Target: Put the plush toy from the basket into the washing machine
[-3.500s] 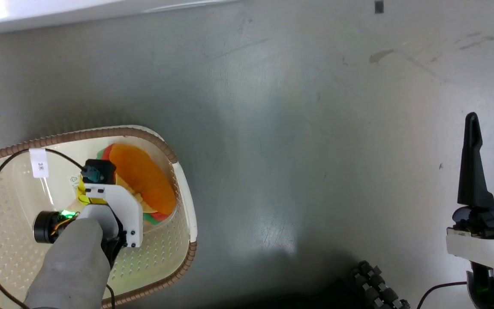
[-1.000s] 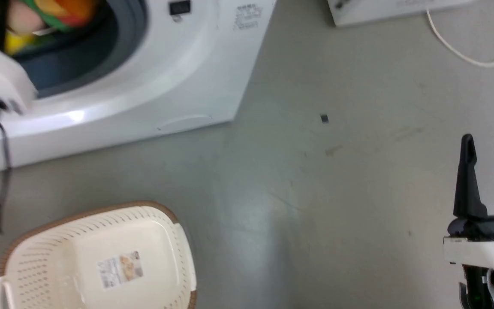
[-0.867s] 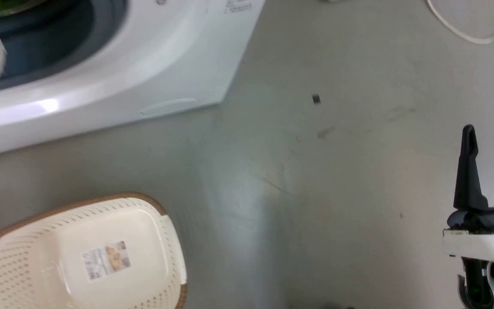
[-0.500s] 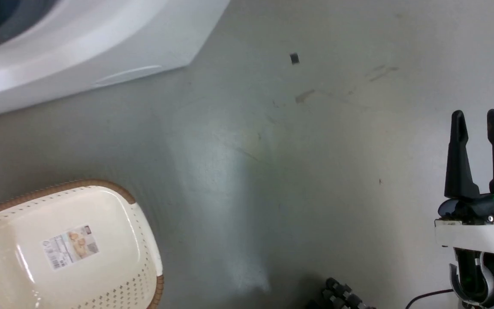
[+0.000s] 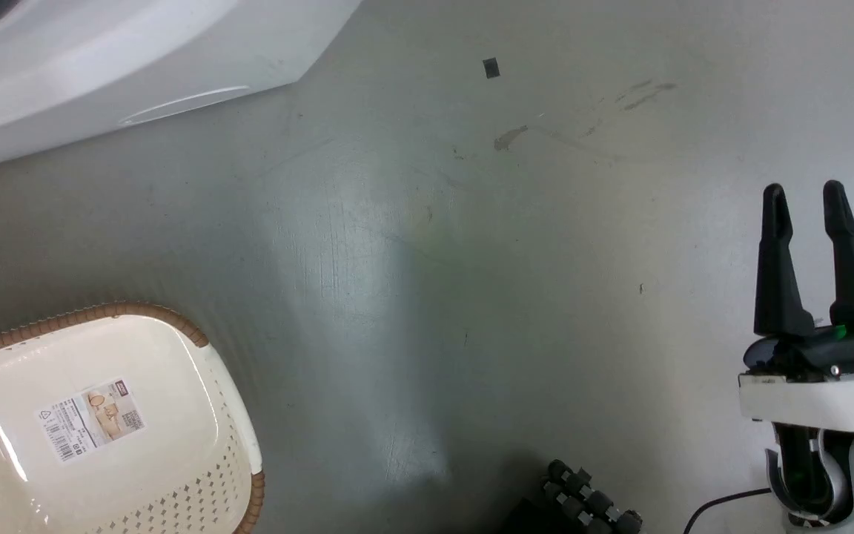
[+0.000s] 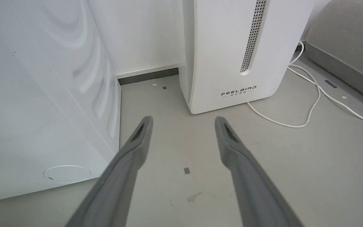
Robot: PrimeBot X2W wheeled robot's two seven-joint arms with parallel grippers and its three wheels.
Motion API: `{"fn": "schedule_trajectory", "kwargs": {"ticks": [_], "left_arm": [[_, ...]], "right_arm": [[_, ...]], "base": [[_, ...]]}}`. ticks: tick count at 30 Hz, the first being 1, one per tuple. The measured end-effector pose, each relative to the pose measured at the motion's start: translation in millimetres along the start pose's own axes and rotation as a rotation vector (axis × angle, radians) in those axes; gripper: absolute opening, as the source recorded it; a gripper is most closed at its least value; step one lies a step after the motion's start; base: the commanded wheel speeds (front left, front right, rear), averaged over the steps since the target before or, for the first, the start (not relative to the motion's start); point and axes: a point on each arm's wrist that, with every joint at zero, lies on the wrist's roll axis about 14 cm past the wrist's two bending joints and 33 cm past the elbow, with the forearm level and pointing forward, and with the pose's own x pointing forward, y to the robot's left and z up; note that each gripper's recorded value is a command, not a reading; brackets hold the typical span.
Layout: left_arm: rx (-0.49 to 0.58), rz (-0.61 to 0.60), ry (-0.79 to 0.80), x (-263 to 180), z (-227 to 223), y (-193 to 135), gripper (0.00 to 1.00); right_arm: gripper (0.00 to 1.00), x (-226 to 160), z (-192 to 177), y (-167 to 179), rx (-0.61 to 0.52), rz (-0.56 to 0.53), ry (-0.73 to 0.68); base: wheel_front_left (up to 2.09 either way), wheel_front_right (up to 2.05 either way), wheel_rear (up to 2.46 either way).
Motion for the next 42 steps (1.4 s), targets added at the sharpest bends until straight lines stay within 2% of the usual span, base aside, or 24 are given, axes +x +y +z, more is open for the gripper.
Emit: {"fn": "schedule_trajectory", "kwargs": {"ticks": [2,3,4,10,17,24,30,35,42], "left_arm": [[-0.003,-0.008,-0.002,1,-1,-1,0.00],[-0.001,-0.009,-0.007,1,-1,-1,0.30],[0.005,-0.008,-0.019,0,0,-1,1.00],[0.002,-0.013,-0.069,-15,9,1,1.00],[-0.008,-0.058,-0.143,-47,6,-19,1.00],[-0.045,-0.080,-0.283,-105,5,-34,1.00],[-0.082,-0.031,-0.484,-169,13,-33,1.00],[-0.164,0.040,-0.657,-226,12,-29,1.00],[-0.355,0.123,-0.823,-298,-7,-33,1.00]], "right_arm": [[1.00,2,1,1,0.000,0.003,-0.004],[1.00,3,1,1,0.001,0.004,-0.006],[1.00,3,1,1,0.002,0.004,-0.006],[1.00,3,12,0,0.008,0.004,-0.038],[1.00,0,45,1,-0.002,0.017,-0.130],[1.00,-16,85,3,-0.006,0.036,-0.241],[1.00,-36,104,12,0.003,0.073,-0.296],[1.00,-52,117,20,0.025,0.108,-0.334],[1.00,-73,128,32,0.055,0.161,-0.372]], "base": [[0.00,0.00,0.00],[0.00,0.00,0.00],[0.00,0.00,0.00],[0.00,0.00,0.00],[0.00,0.00,0.00],[0.00,0.00,0.00],[0.00,0.00,0.00],[0.00,0.00,0.00],[0.00,0.00,0.00]]}}
